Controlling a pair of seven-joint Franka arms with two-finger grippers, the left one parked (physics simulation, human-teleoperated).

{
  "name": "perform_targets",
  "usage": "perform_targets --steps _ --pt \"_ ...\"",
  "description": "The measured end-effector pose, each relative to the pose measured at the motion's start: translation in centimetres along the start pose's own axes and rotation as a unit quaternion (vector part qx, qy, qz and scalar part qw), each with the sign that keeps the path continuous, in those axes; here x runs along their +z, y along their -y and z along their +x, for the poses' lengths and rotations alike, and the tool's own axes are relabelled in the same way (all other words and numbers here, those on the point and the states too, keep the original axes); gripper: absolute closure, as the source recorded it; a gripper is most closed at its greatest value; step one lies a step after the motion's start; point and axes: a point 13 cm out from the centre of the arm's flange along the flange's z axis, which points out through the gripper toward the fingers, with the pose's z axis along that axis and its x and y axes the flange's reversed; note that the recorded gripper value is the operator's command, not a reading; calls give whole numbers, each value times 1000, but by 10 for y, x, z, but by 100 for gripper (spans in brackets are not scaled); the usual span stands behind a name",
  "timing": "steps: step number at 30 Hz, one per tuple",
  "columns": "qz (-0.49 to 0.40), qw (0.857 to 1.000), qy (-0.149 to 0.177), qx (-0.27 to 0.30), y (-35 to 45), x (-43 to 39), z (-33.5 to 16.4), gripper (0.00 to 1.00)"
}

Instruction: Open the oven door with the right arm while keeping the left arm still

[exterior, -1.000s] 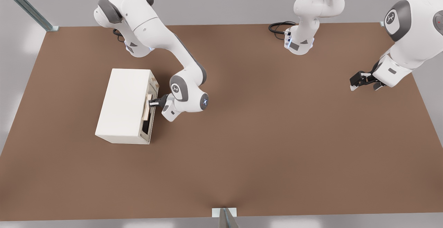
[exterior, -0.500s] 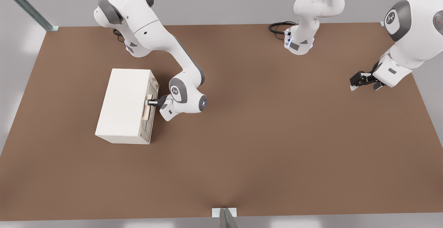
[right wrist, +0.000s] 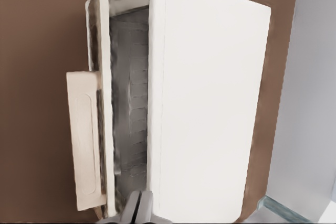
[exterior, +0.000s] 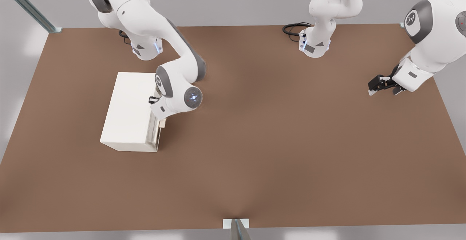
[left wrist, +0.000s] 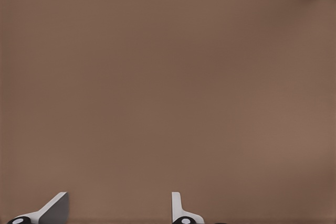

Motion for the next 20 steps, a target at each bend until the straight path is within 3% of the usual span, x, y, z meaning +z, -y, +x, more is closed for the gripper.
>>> perform_targets --steps 1,4,7,20 --pt "-55 998 -9 23 37 -13 -12 0" --pt "-199 976 2 87 149 -56 -52 0" --pt "-261 961 29 93 208 -83 -57 0" --pt "-296 954 55 0 227 -74 -74 0"
